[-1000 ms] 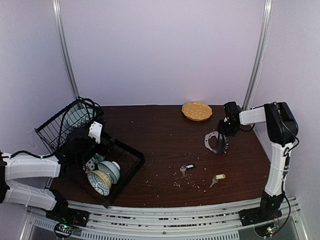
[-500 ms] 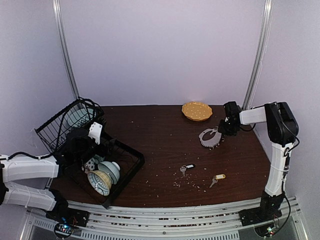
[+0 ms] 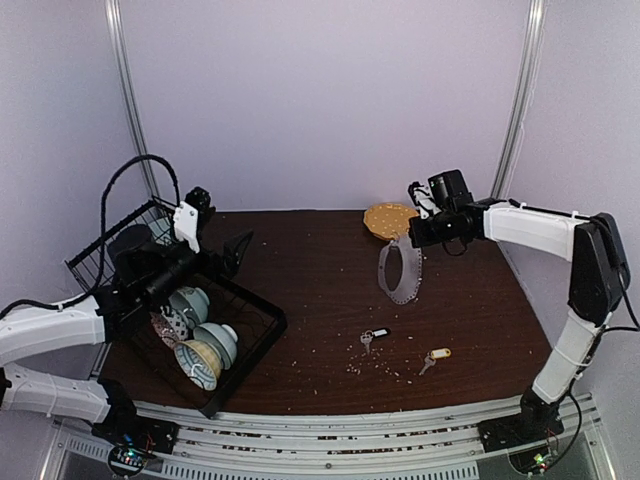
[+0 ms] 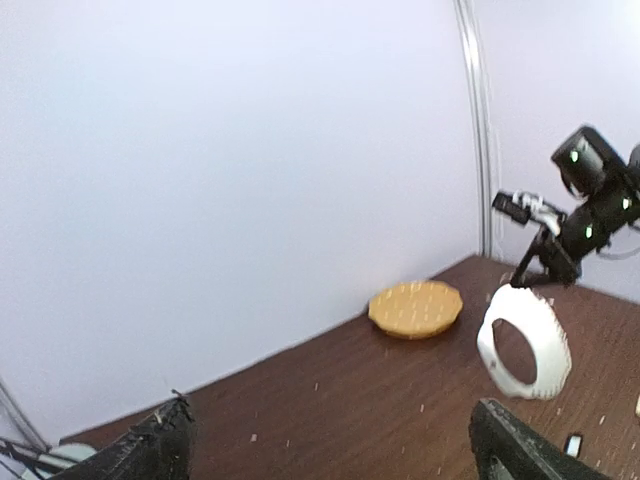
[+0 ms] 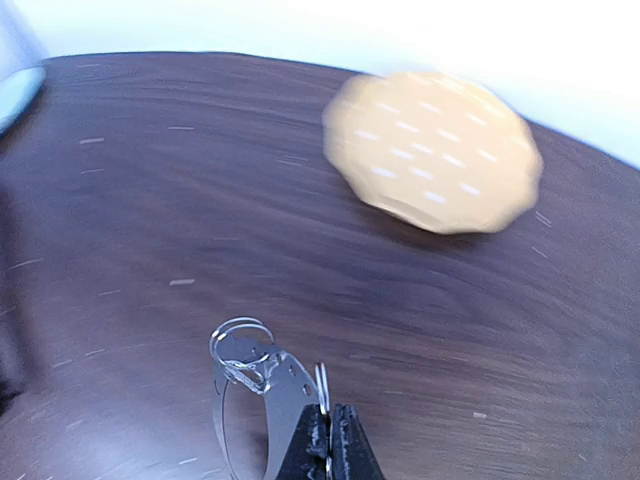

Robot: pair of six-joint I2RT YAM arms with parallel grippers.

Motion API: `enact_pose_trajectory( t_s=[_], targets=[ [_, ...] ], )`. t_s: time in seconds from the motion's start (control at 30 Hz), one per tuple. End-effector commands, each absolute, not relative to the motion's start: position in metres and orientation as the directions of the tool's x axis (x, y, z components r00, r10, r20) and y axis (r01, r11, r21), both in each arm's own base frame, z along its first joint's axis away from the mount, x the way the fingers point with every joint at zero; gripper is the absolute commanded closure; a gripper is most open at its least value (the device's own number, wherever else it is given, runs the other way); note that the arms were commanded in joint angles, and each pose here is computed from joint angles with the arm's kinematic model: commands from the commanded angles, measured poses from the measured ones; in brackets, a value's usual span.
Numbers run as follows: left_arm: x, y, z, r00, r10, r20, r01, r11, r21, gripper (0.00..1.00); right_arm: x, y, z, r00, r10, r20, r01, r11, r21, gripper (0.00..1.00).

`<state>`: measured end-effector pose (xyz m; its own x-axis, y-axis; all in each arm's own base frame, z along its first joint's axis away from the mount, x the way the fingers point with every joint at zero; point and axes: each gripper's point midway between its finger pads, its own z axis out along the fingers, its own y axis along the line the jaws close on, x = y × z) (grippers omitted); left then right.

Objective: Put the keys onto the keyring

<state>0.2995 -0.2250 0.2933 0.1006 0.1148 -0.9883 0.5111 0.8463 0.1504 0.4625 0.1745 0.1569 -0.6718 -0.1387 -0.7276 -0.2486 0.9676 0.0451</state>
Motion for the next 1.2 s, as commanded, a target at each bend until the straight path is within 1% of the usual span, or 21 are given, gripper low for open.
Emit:
enact_pose_trajectory(
  t_s=[0.0, 0.07, 0.1, 0.17, 0.23, 0.33, 0.4, 0.43, 0.47, 0.53, 0.6, 0.7, 0.83, 0.87, 0.93, 1.0, 1.1, 1.13, 1.17],
  targets=[
    [0.278, -0.261, 0.344, 0.237, -0.005, -0.971, 0.656, 0.739, 0.156, 0.02, 0.405, 0.249, 0.196, -0.547, -0.322, -0.772, -0.625, 0.771, 0.121, 1.0],
    [0.269, -0.285, 0.34, 0.23, 0.003, -0.973, 0.729, 0.662, 0.174, 0.03, 0.373, 0.279, 0.217, -0.469, -0.352, -0.81, -0.745, 0.65, 0.149, 1.0],
    [0.265, -0.297, 0.337, 0.225, 0.015, -0.974, 0.757, 0.626, 0.184, 0.03, 0.361, 0.288, 0.224, -0.44, -0.361, -0.822, -0.777, 0.612, 0.147, 1.0],
    [0.262, -0.314, 0.333, 0.21, 0.043, -0.977, 0.792, 0.578, 0.196, 0.03, 0.343, 0.299, 0.24, -0.399, -0.359, -0.844, -0.818, 0.556, 0.15, 1.0],
    [0.26, -0.329, 0.327, 0.195, 0.077, -0.978, 0.822, 0.531, 0.205, 0.05, 0.321, 0.311, 0.255, -0.368, -0.358, -0.858, -0.865, 0.471, 0.175, 1.0],
    [0.249, -0.345, 0.331, 0.213, 0.091, -0.973, 0.852, 0.47, 0.23, 0.07, 0.285, 0.328, 0.269, -0.295, -0.395, -0.87, -0.923, 0.355, 0.152, 1.0],
    [0.238, -0.357, 0.332, 0.225, 0.078, -0.971, 0.884, 0.403, 0.237, 0.07, 0.259, 0.34, 0.278, -0.249, -0.401, -0.882, -0.954, 0.261, 0.15, 1.0],
    [0.228, -0.364, 0.333, 0.23, 0.07, -0.971, 0.907, 0.347, 0.24, 0.06, 0.248, 0.345, 0.282, -0.232, -0.399, -0.887, -0.963, 0.224, 0.151, 1.0],
    [0.224, -0.37, 0.331, 0.225, 0.076, -0.971, 0.919, 0.313, 0.237, 0.06, 0.24, 0.348, 0.285, -0.218, -0.397, -0.891, -0.968, 0.204, 0.145, 1.0],
    [0.208, -0.382, 0.321, 0.213, 0.092, -0.973, 0.952, 0.206, 0.228, 0.05, 0.23, 0.355, 0.29, -0.195, -0.396, -0.897, -0.973, 0.196, 0.125, 1.0],
    [0.2, -0.388, 0.315, 0.206, 0.096, -0.974, 0.962, 0.16, 0.22, 0.07, 0.22, 0.361, 0.294, -0.173, -0.391, -0.904, -0.978, 0.179, 0.11, 1.0],
    [0.195, -0.394, 0.311, 0.197, 0.098, -0.975, 0.969, 0.131, 0.209, 0.16, 0.209, 0.367, 0.298, -0.142, -0.391, -0.909, -0.984, 0.156, 0.086, 1.0],
    [0.195, -0.395, 0.311, 0.19, 0.101, -0.977, 0.97, 0.136, 0.203, 0.47, 0.201, 0.37, 0.305, -0.11, -0.379, -0.919, -0.989, 0.138, 0.061, 1.0],
    [0.196, -0.395, 0.311, 0.191, 0.103, -0.976, 0.969, 0.14, 0.204, 0.52, 0.2, 0.371, 0.306, -0.105, -0.377, -0.92, -0.989, 0.137, 0.057, 1.0],
    [0.194, -0.395, 0.31, 0.191, 0.107, -0.976, 0.969, 0.136, 0.204, 0.54, 0.199, 0.371, 0.308, -0.1, -0.37, -0.924, -0.989, 0.137, 0.052, 1.0],
    [0.194, -0.396, 0.309, 0.189, 0.106, -0.976, 0.97, 0.137, 0.203, 0.62, 0.198, 0.373, 0.306, -0.096, -0.369, -0.924, -0.99, 0.136, 0.048, 1.0],
    [0.191, -0.402, 0.309, 0.195, 0.109, -0.975, 0.969, 0.13, 0.208, 0.64, 0.196, 0.377, 0.303, -0.094, -0.373, -0.923, -0.99, 0.136, 0.046, 1.0],
    [0.192, -0.404, 0.309, 0.199, 0.115, -0.973, 0.967, 0.139, 0.214, 0.66, 0.196, 0.378, 0.301, -0.094, -0.377, -0.922, -0.99, 0.136, 0.046, 1.0],
    [0.192, -0.405, 0.31, 0.206, 0.12, -0.971, 0.964, 0.147, 0.222, 0.71, 0.195, 0.379, 0.301, -0.091, -0.379, -0.921, -0.99, 0.134, 0.043, 1.0]
  ],
)
